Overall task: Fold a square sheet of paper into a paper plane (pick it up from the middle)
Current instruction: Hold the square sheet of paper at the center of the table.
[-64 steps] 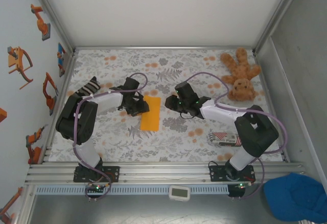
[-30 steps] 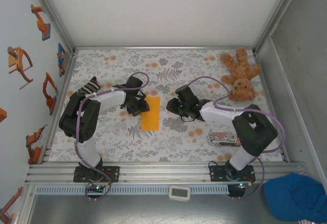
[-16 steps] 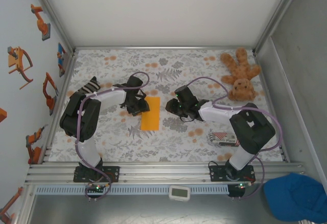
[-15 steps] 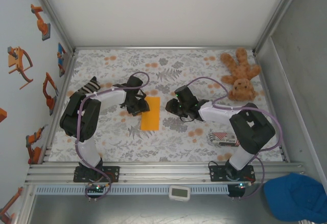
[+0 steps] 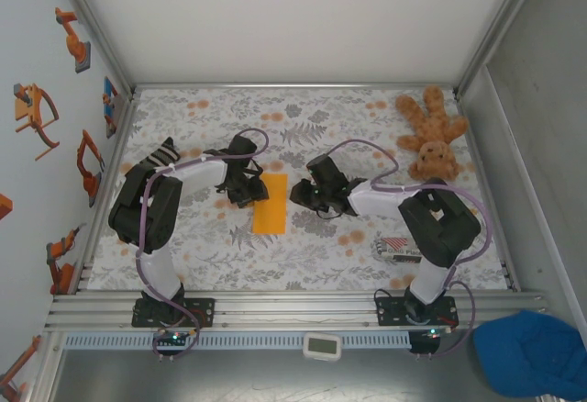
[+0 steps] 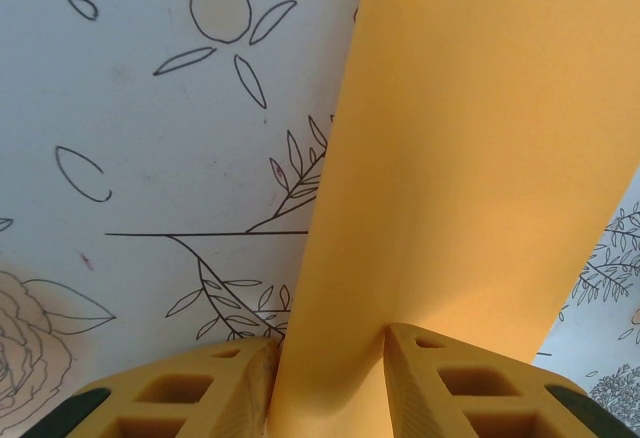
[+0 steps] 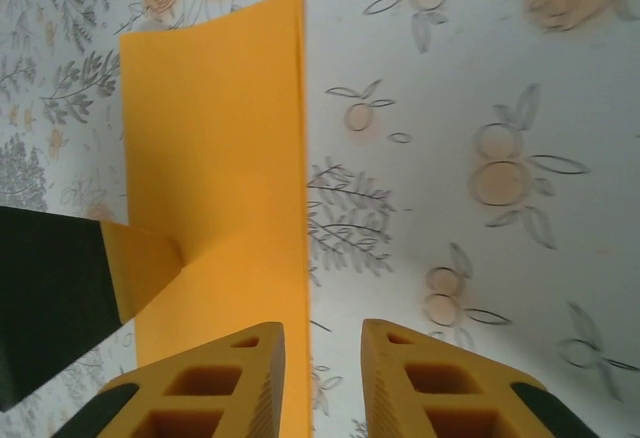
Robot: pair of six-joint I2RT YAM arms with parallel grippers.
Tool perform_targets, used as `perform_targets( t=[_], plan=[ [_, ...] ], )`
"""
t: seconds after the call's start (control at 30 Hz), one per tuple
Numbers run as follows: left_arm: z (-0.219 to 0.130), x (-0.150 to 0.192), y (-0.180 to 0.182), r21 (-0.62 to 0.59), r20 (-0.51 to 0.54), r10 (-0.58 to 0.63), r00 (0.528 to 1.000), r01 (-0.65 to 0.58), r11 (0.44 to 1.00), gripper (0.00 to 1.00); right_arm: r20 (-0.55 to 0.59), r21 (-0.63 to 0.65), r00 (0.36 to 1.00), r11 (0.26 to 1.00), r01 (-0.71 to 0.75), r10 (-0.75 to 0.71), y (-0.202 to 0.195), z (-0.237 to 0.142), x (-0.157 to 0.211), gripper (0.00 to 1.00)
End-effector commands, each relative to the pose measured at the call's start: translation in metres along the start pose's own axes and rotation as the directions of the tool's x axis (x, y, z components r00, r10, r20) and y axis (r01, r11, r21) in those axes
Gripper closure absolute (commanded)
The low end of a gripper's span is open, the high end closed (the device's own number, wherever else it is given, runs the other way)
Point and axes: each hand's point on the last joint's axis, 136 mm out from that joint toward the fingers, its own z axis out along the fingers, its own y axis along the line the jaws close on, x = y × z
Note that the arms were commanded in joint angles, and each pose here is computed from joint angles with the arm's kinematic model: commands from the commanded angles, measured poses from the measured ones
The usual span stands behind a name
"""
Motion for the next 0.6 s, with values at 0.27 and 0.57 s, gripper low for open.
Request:
perform_targets(
  t=[0.27, 0.57],
  plan=[
    [0.057, 0.038, 0.068, -0.224, -0.134, -0.022, 0.991, -0.009, 0.975, 0.64, -0.086, -0.131, 0.996, 0.991, 0.022, -0.033, 0.04, 0.033, 0.003, 0.95],
    [0.059, 0.038, 0.068, -0.226, -0.14, -0.013, 0.99, -0.019, 0.974, 0.63, -0.124, -0.108, 0.992, 0.994, 0.01, -0.024, 0.033, 0.046, 0.009, 0.99]
  ],
)
